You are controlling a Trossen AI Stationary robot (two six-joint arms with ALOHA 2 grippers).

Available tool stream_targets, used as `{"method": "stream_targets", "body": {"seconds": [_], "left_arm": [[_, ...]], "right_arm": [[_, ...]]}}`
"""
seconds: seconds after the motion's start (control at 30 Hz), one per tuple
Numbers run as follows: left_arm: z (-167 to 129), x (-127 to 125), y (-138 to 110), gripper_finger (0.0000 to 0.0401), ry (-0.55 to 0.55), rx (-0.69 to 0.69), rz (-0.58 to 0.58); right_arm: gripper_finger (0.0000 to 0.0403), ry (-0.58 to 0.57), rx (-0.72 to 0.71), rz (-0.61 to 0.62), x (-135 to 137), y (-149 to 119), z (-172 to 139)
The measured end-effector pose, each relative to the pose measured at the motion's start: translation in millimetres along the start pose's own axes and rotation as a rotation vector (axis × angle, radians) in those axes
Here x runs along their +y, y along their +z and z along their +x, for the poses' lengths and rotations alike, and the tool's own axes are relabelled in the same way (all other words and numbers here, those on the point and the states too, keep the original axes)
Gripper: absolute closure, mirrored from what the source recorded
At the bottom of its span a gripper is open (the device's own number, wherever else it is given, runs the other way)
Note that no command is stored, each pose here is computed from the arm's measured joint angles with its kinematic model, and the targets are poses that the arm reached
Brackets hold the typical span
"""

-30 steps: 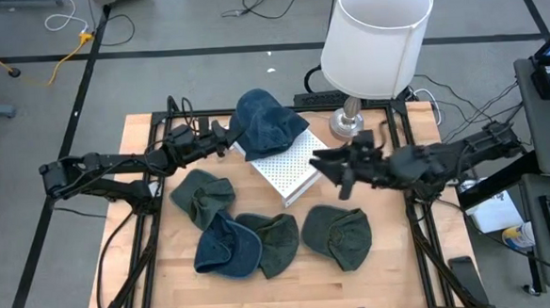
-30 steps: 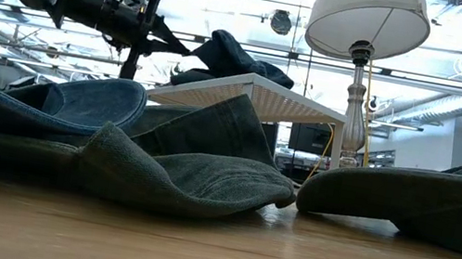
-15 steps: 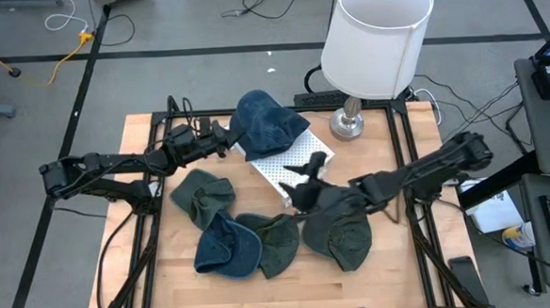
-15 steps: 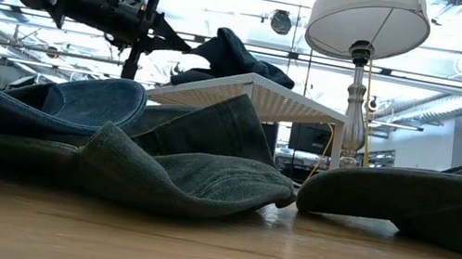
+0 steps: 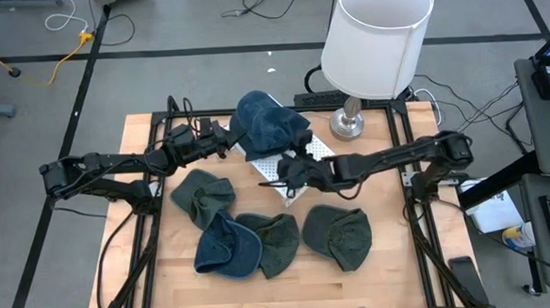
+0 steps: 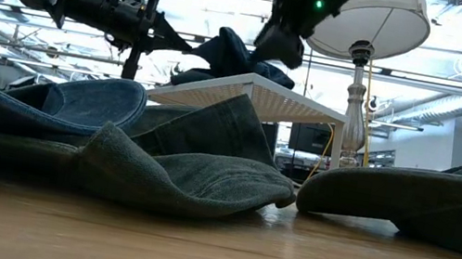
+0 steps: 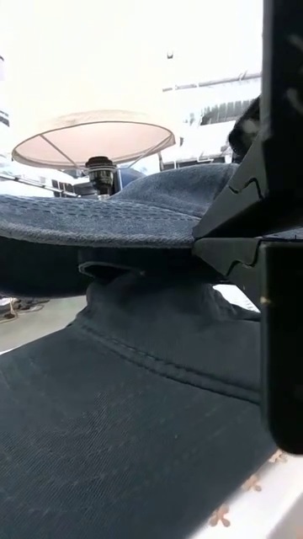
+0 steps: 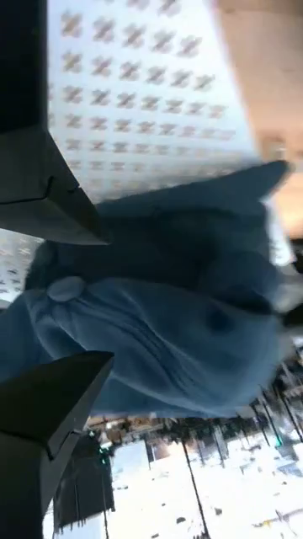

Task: Pick & Place hat
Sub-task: Stack the top blue cap on the blue cap on the shelf

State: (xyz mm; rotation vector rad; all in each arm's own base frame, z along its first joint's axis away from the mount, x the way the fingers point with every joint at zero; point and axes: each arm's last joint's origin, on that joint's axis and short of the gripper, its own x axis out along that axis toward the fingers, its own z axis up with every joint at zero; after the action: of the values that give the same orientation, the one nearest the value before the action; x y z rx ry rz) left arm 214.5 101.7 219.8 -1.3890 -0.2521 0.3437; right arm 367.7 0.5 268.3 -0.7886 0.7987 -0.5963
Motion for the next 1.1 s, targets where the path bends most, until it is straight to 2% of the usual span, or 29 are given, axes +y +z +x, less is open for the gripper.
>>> {"method": "stream_targets", "body": {"seconds": [0.13, 0.3, 0.5, 0.63, 0.8, 0.83, 1.1], "left_arm": [[0.0, -0.1, -0.1, 0.0401, -0.003, 0.011, 0.003], [-0.1, -0.1, -0.2, 0.0401, -0.004, 0.014, 0.004], [0.0, -2.1, 0.2, 0.0401, -0.024, 0.011, 0.004], [-0.1, -2.1, 0.1, 0.0401, -0.025, 0.012, 0.002], [0.0, -2.2, 0.1, 0.0401, -0.026, 0.015, -0.006], [0.0, -2.2, 0.1, 0.0401, -0.026, 0.015, -0.006], [-0.2, -5.6, 0.6, 0.0401, -0.061, 0.011, -0.004]], "right_arm": [[0.0191, -0.012, 0.035, -0.006, -9.3, -6.9, 11.1], [0.0191, 0.029, 0.030, -0.003, -16.3, -12.2, 21.4], [0.0199, 0.030, 0.052, -0.050, -12.9, -15.2, 31.3], [0.0251, 0.025, 0.049, -0.076, -10.8, -14.3, 33.8], [0.0369, 0.020, 0.042, -0.110, -7.6, -11.5, 29.0], [0.0381, 0.009, 0.044, -0.117, -7.7, -10.5, 26.1], [0.0383, -0.138, -0.038, -0.223, -19.8, 9.4, 1.6]]}}
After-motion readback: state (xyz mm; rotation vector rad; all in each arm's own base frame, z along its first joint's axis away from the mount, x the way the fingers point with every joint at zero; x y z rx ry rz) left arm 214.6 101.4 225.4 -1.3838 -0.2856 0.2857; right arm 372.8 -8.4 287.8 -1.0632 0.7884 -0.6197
